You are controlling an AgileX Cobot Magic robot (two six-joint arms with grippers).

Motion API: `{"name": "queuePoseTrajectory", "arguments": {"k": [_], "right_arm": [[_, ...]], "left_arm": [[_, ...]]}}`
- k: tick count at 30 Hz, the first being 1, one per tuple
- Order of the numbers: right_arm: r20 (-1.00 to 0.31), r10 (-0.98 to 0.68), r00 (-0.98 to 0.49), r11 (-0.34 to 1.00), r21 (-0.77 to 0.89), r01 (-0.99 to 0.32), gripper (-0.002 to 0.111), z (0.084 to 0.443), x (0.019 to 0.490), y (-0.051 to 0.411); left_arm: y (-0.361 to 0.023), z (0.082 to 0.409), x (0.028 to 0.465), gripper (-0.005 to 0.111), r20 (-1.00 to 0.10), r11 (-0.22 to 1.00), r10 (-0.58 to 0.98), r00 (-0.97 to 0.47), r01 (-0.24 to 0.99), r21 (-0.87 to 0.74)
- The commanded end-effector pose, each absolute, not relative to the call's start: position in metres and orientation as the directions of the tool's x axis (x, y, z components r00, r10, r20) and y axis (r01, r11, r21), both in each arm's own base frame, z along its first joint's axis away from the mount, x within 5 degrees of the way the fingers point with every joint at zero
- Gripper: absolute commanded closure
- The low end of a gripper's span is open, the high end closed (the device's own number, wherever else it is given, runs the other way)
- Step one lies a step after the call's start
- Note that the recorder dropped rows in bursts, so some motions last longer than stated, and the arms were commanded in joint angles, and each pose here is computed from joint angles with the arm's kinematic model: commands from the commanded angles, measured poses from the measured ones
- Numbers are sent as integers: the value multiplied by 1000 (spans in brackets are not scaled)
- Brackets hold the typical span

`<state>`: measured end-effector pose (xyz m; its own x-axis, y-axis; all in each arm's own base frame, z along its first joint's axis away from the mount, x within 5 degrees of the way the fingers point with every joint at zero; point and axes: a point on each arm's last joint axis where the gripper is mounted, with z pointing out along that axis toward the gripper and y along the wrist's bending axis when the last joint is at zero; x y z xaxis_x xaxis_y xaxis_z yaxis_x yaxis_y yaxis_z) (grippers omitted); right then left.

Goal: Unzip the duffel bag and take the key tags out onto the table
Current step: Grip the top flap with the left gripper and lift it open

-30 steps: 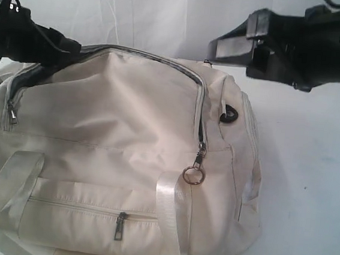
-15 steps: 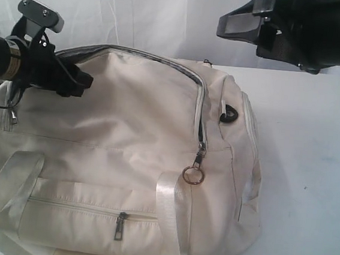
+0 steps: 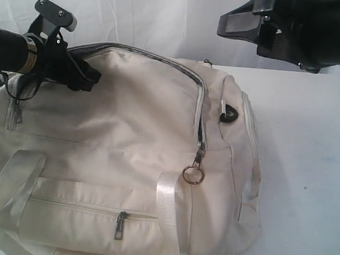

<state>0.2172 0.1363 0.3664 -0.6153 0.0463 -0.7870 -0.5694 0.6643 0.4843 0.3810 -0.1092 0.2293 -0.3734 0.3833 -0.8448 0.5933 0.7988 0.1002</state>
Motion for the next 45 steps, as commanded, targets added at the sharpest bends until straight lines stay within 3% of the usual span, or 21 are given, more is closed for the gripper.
{"name": "queuePoseTrajectory", "arguments": {"k": [1, 5, 11, 20, 25, 30, 34, 42, 44, 45], "right_arm": [[-802, 59, -595, 666, 476, -575, 37, 371, 217, 136], [-802, 59, -595, 666, 476, -575, 37, 371, 217, 136], [-802, 58, -594, 667, 474, -575, 37, 371, 217, 136], [-821, 31, -570, 671, 440, -597, 37, 371, 218, 136], [-824, 16, -566, 668, 430, -607, 37, 370, 217, 136], [-824, 15, -567, 667, 430, -608, 37, 370, 217, 136], [-828, 24, -560, 674, 427, -603, 37, 371, 218, 135], [-840, 101, -533, 695, 443, -567, 39, 375, 223, 133], [-837, 123, -534, 683, 462, -567, 45, 377, 223, 134], [-837, 137, -530, 660, 476, -581, 57, 378, 224, 136]], "left_arm": [[-118, 216, 387, 40, -837, 752, 402, -372, 655, 69], [-120, 203, 388, 59, -825, 740, 408, -392, 671, 47], [-117, 207, 389, 107, -826, 754, 411, -387, 654, 69], [-121, 250, 373, 107, -880, 698, 386, -277, 711, 82], [-118, 294, 349, 107, -928, 635, 208, -308, 764, -112], [-103, 333, 315, 107, -951, 443, 125, -283, 874, -201], [-88, 353, 303, 107, -947, 490, 61, -314, 837, -246], [-86, 338, 263, 107, -903, 496, 18, -429, 788, -365], [-86, 326, 250, 107, -885, 496, 19, -466, 773, -396], [-86, 313, 237, 107, -866, 497, 21, -499, 757, -424]]}}
